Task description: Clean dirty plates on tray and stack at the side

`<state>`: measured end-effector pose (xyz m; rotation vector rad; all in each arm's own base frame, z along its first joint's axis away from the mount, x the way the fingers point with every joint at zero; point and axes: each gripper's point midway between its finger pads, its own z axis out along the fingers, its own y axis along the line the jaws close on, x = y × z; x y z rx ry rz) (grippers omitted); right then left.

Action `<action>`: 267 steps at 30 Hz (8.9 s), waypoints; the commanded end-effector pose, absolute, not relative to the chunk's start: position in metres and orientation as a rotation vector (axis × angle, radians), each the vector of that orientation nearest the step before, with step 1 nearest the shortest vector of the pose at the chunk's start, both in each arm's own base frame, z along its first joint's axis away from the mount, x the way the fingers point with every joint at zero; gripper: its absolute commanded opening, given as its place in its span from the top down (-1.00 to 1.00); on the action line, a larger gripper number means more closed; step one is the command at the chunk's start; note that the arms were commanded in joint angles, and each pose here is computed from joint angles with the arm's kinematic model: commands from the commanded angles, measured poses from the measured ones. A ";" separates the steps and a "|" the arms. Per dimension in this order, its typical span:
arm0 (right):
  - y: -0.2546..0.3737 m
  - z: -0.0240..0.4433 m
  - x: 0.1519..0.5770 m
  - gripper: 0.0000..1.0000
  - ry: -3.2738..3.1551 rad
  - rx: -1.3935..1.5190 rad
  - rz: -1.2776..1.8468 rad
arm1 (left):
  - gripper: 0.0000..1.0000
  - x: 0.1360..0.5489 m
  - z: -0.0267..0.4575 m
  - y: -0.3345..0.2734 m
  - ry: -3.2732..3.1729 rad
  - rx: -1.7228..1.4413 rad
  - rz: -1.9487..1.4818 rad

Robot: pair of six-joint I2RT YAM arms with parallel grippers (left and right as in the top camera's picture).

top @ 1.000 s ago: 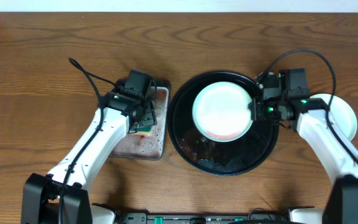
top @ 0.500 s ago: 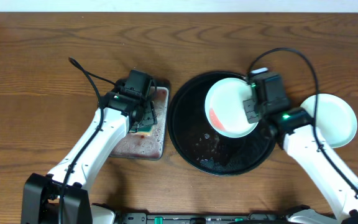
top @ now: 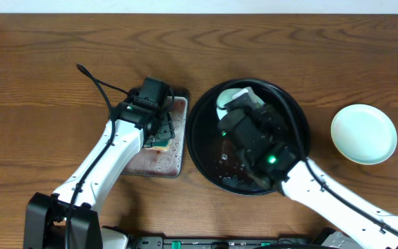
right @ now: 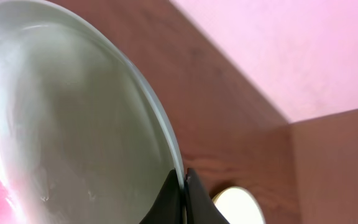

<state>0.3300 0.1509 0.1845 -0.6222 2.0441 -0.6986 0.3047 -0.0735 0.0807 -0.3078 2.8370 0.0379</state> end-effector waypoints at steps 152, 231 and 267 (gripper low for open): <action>0.050 0.158 0.210 -0.98 2.319 -0.068 0.195 | -0.70 0.192 0.163 -0.015 2.242 -0.405 -0.266; 0.028 0.157 0.245 -0.99 1.646 -0.060 0.116 | -0.73 0.192 0.163 -0.015 2.242 -0.405 -0.266; 0.028 0.157 0.245 -0.98 1.646 -0.059 0.116 | -0.74 0.242 0.142 -0.029 1.705 0.089 -0.159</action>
